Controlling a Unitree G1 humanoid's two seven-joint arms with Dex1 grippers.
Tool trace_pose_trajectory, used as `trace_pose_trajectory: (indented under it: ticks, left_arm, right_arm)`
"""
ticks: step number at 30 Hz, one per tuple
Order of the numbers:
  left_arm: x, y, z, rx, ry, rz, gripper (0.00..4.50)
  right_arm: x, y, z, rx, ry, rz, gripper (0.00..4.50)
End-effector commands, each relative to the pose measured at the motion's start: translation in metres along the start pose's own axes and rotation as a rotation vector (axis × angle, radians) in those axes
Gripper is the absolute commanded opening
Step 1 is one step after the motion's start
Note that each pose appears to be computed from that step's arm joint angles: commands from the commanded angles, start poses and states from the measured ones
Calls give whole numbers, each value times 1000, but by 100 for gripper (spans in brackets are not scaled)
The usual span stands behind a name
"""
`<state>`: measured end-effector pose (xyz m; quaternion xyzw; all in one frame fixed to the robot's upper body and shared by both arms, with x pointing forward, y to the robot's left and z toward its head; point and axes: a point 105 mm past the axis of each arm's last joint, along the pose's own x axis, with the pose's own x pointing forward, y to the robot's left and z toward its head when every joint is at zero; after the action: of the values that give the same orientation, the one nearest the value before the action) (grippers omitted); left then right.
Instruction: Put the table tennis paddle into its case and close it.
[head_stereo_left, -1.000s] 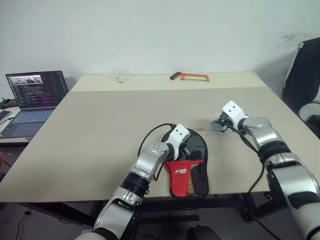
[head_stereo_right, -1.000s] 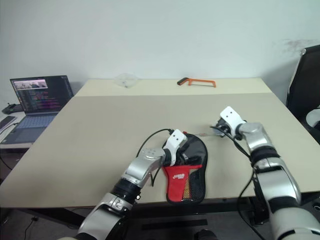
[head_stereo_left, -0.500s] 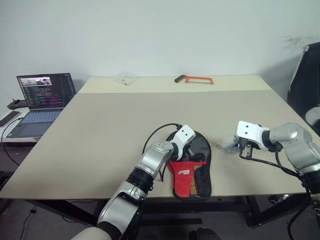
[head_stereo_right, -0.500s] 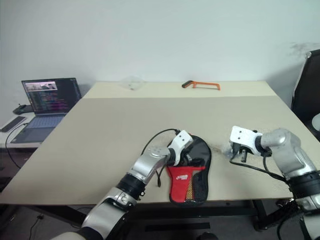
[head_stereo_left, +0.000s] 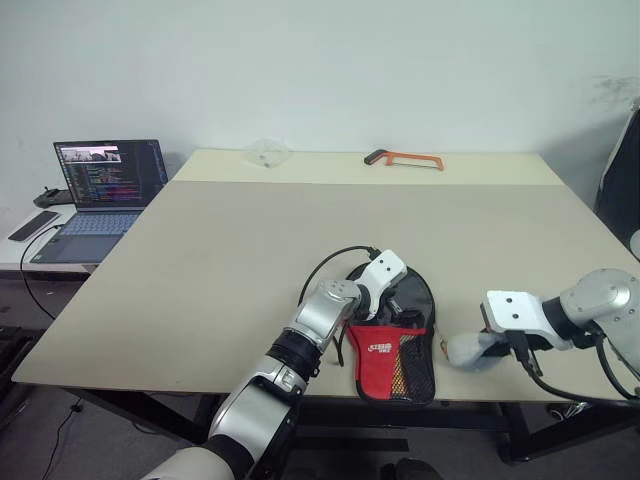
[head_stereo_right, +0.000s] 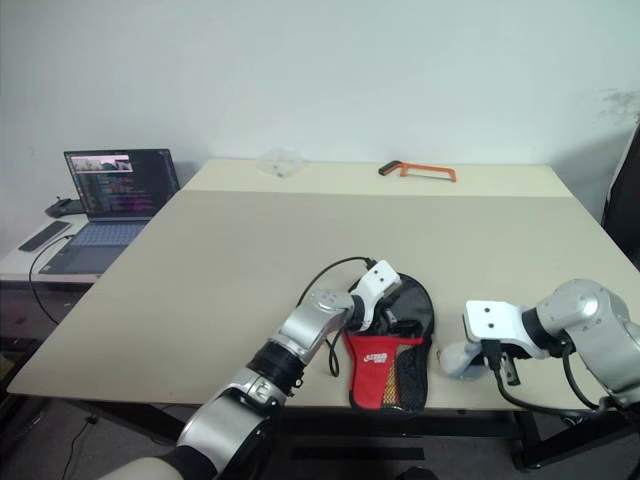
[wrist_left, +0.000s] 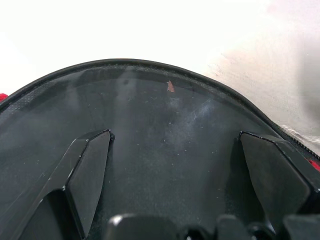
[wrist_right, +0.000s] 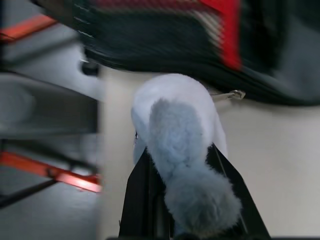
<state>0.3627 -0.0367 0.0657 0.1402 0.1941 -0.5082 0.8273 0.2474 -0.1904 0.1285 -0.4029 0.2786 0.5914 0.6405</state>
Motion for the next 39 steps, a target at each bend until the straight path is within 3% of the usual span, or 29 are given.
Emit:
trace_pose_trajectory:
  ticks: [1, 10, 18, 22, 29, 34, 39]
  left_arm:
    - [8, -22, -81, -122, 264, -69, 450]
    - [14, -22, -71, -77, 272, -86, 450]
    - [14, -23, -74, -74, 280, -95, 450]
    - [13, -21, -76, -83, 276, -95, 450]
    - [1, -11, -52, -145, 123, -129, 450]
    - [-22, -3, -40, -106, 38, -194, 450]
    - [-68, 3, -25, -96, -72, -296, 450]
  right_arm:
    - [-3, 16, 14, -33, -42, 66, 17]
    - [21, 79, 33, -71, -114, 299, 17]
    - [27, 99, 42, -51, -142, 340, 17]
    - [22, 73, 34, -33, -108, 225, 17]
    - [-1, 18, 18, -26, -47, 20, 17]
    - [3, 8, 6, -27, -8, 14, 179]
    - [-1, -1, 3, -10, -25, 2, 352]
